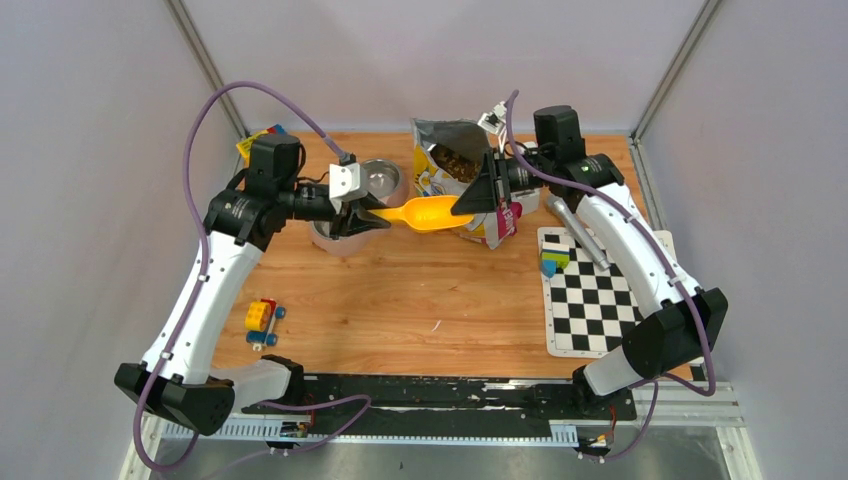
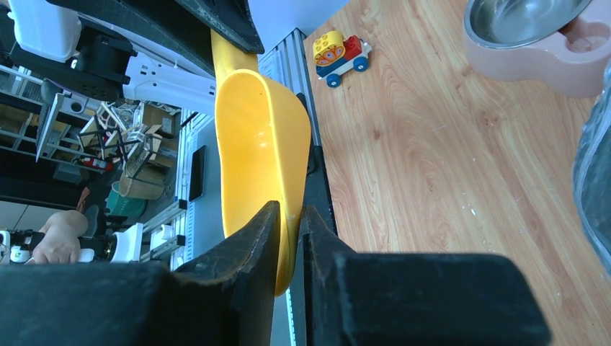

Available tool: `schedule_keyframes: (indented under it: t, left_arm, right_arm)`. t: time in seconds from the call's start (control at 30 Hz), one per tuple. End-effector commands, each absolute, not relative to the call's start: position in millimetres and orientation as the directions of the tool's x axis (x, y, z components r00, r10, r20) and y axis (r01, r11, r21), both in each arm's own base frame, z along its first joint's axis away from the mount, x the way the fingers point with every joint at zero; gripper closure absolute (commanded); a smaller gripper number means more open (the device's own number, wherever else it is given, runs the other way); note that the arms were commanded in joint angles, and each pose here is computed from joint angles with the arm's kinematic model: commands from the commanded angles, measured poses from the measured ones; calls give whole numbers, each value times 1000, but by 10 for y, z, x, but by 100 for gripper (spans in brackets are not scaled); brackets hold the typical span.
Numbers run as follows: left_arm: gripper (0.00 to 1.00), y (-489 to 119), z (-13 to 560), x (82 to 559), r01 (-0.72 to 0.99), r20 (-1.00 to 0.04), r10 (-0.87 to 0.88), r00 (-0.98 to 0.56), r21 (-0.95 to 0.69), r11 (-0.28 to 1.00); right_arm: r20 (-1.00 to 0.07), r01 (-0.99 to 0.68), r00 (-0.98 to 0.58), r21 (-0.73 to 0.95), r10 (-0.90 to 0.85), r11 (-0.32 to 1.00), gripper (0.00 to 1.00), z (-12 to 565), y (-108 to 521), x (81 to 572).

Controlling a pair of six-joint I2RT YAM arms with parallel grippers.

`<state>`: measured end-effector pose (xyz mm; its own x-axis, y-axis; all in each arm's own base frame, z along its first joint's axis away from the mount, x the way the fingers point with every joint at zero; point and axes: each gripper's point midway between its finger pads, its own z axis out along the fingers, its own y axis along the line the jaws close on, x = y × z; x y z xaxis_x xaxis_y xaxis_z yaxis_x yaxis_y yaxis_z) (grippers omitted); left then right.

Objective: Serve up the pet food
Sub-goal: Adjust the spatula.

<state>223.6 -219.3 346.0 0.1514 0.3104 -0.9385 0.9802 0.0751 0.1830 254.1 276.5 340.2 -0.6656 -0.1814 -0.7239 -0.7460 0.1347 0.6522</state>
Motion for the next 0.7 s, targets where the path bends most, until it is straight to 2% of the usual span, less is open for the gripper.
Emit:
schedule_keyframes:
  t: [0.0,0.07,0.13,0.23,0.37,0.47,0.67]
  left_arm:
    - [100,-2253,3721,2246,978,-956,244,164,189,83]
    - [100,-2259,3730,2249,981,-961,232,152,175,82]
    - [100,-2261,3728,2248,984,-965,226,136,158,80]
    - [100,-2257,3705,2270,988,-968,225,108,130,85]
    - [100,-2218,3681,2316,988,-972,223,75,102,112]
    - [100,-2180,3625,2352,985,-970,233,67,101,138]
    - [100,-2053,3474,2468,960,-950,305,60,138,242]
  right_arm:
    - [-777,-793,-607,605,-170,66,84,3559,2762,2498]
    - [-773,-790,-610,610,-170,63,86,3567,2768,2498]
    - [-773,-789,-612,610,-168,67,83,3578,2766,2508]
    - [-781,-797,-603,599,-162,78,66,3599,2760,2525]
    - [-817,-827,-561,544,-134,142,50,3690,2674,2613]
    - [-864,-856,-492,456,-112,244,46,3805,2559,2744]
    - [-936,-797,-333,215,-115,564,44,3992,2167,3221]
